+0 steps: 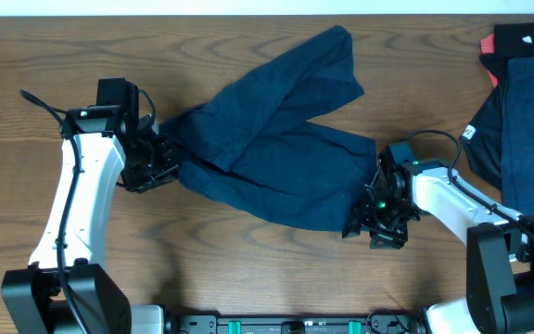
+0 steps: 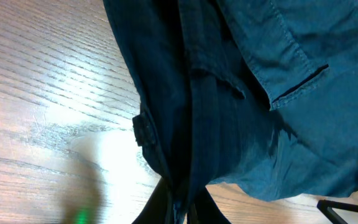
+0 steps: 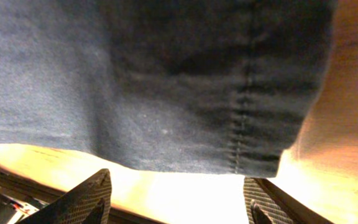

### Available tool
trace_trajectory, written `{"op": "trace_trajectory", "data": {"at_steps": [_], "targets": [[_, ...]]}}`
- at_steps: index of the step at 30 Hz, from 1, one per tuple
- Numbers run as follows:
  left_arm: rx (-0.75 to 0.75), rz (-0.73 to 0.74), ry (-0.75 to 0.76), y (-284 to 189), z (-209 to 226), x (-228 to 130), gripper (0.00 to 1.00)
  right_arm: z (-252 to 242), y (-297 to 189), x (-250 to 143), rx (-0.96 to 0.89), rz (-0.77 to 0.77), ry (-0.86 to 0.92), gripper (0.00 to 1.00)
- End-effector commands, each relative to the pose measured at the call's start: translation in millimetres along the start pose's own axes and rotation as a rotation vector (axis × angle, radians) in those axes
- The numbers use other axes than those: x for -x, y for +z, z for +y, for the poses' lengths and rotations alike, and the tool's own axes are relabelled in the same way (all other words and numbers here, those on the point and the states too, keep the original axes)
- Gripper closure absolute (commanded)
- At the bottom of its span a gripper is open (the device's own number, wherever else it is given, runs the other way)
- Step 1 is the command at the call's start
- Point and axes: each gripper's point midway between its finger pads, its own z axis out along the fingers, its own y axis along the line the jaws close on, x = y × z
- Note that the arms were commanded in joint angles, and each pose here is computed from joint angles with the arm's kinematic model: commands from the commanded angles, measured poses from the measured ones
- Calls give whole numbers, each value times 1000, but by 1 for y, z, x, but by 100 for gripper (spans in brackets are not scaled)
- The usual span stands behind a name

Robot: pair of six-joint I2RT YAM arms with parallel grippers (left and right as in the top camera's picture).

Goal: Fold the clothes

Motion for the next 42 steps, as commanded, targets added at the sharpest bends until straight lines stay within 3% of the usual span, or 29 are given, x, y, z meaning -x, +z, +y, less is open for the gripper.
{"op": "trace_trajectory", "data": {"at_steps": [1,4,13,29,32,42], "targets": [[10,1,6,0,2,0,94,-19,4,11,-111,-54,26,31],[10,0,6,0,2,0,94,-35,1,22,-203,-121,87,27],[10,0,6,0,2,0,94,-28,1,31,-170,-154,76,28],[12,5,5,1,3,-1,94,-31,1,35,-185,-177,74,78],[15,14,2,3,4,-3,94,-31,1,36,-186,-180,95,98],[66,154,-34,-3,16,-40,94,-25,-24,31,-149,-239,163,98]]}}
